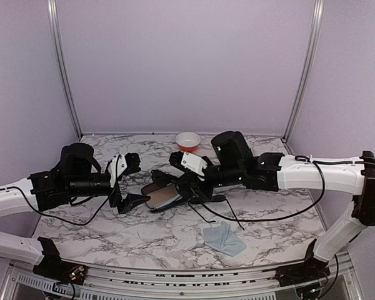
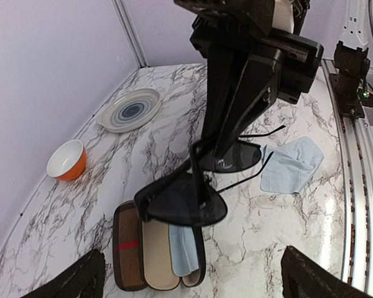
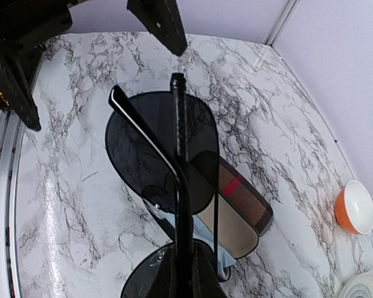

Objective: Organize the sunglasses
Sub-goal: Pass from the left arm to the right, then place the sunglasses in the sunglasses case.

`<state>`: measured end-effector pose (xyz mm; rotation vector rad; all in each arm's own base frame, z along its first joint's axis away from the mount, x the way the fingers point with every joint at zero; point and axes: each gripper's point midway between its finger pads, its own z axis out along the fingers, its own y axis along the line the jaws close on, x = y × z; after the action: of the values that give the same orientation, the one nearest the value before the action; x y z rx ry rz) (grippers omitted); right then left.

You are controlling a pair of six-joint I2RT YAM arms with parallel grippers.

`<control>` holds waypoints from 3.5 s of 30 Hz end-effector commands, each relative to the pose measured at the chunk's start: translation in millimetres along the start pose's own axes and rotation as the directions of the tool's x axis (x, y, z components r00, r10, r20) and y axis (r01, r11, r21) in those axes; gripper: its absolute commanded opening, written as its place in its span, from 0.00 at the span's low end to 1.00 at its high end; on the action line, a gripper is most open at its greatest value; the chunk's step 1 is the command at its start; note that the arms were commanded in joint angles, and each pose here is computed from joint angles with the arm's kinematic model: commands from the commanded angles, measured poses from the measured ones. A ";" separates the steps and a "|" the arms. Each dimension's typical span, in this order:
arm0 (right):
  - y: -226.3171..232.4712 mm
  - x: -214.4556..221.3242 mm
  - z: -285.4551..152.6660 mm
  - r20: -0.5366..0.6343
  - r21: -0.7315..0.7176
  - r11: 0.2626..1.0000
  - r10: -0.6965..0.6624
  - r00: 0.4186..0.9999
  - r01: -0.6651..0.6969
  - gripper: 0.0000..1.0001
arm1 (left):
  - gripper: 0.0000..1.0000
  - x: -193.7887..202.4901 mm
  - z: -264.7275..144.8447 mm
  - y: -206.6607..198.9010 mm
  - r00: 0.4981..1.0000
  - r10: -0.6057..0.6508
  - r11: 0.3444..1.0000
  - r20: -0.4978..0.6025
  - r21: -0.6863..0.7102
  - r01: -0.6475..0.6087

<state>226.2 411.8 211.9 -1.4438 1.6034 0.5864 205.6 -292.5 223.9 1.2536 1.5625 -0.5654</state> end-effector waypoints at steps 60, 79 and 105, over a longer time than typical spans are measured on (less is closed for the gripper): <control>-44.1 82.1 98.6 -0.199 -0.444 0.803 -0.520 0.831 0.397 0.00 | 0.99 49.0 -58.6 53.3 0.993 -0.069 0.897 -0.099 -0.442 0.019; -17.1 115.5 96.6 -0.234 -0.542 0.791 -0.465 0.854 0.283 0.00 | 0.99 49.1 -56.6 50.8 0.993 -0.065 0.904 -0.101 -0.426 0.016; -58.1 112.4 98.5 -0.297 -0.321 0.833 -0.541 0.787 0.451 0.00 | 0.99 52.8 -53.8 48.9 0.991 -0.066 0.909 -0.113 -0.416 0.013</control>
<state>307.6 417.9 65.4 -2.2277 1.3764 0.2447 231.8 -204.0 210.3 0.9334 1.7189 -0.1478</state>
